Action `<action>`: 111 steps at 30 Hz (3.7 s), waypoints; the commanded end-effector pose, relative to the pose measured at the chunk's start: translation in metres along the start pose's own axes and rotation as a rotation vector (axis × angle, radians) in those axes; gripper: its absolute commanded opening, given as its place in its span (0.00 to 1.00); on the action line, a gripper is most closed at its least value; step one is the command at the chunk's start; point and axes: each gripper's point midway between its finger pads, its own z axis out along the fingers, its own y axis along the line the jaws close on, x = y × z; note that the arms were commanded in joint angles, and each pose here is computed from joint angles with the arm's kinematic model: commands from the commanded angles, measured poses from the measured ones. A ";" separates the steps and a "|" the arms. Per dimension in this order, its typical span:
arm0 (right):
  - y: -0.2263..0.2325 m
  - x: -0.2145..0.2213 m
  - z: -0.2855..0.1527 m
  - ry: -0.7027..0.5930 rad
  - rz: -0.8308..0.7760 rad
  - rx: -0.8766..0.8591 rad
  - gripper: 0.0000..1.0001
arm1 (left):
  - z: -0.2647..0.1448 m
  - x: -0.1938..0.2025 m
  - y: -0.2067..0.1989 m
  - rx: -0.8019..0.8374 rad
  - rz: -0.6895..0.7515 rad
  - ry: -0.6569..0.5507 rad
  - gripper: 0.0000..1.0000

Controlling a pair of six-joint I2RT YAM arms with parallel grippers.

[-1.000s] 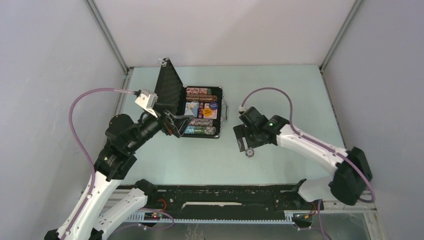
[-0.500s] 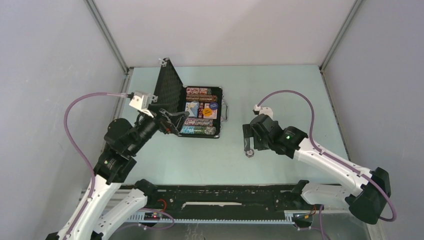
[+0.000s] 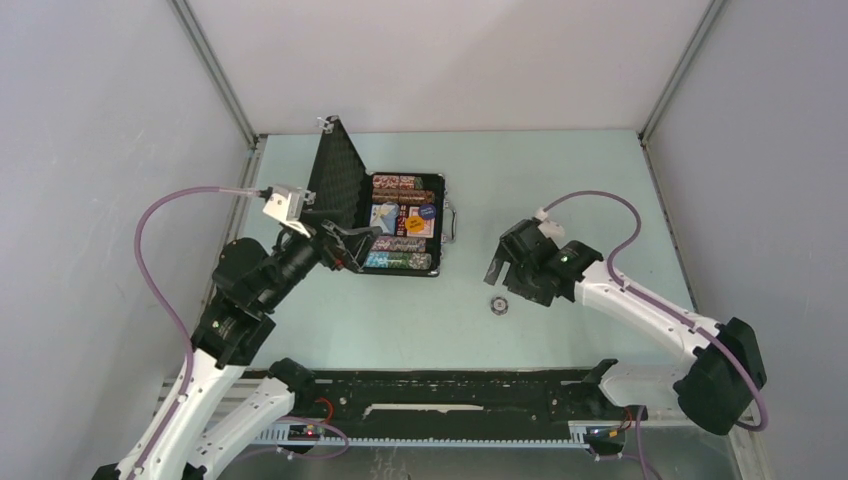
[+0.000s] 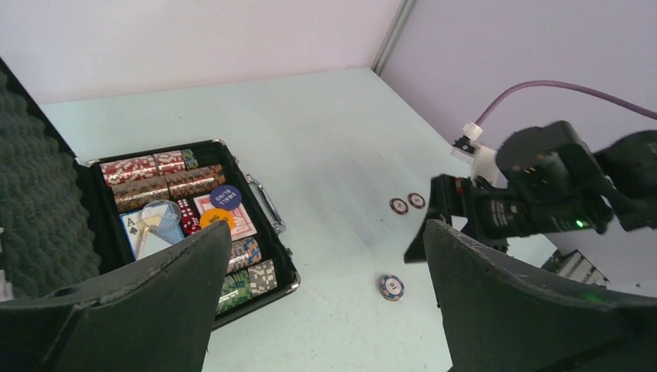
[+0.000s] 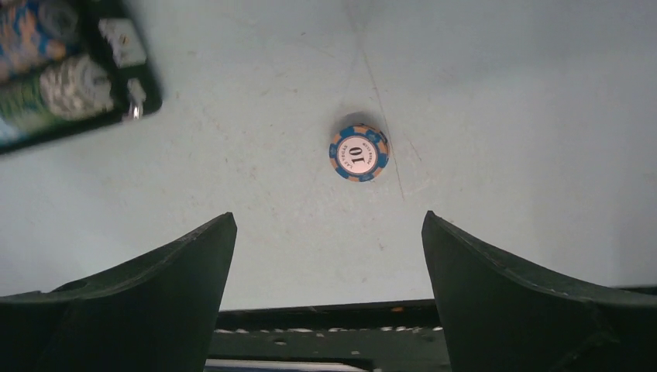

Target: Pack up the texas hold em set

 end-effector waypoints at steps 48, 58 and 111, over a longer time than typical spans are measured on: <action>-0.028 0.036 0.098 0.230 0.851 0.445 0.66 | 0.004 0.002 -0.023 0.115 -0.050 0.036 1.00; -0.029 0.034 0.103 0.212 0.866 0.448 0.60 | 0.005 0.003 -0.024 0.117 -0.050 0.040 1.00; 0.011 0.006 0.031 0.231 0.745 0.166 0.00 | 0.076 0.201 -0.056 0.219 -0.733 0.390 0.92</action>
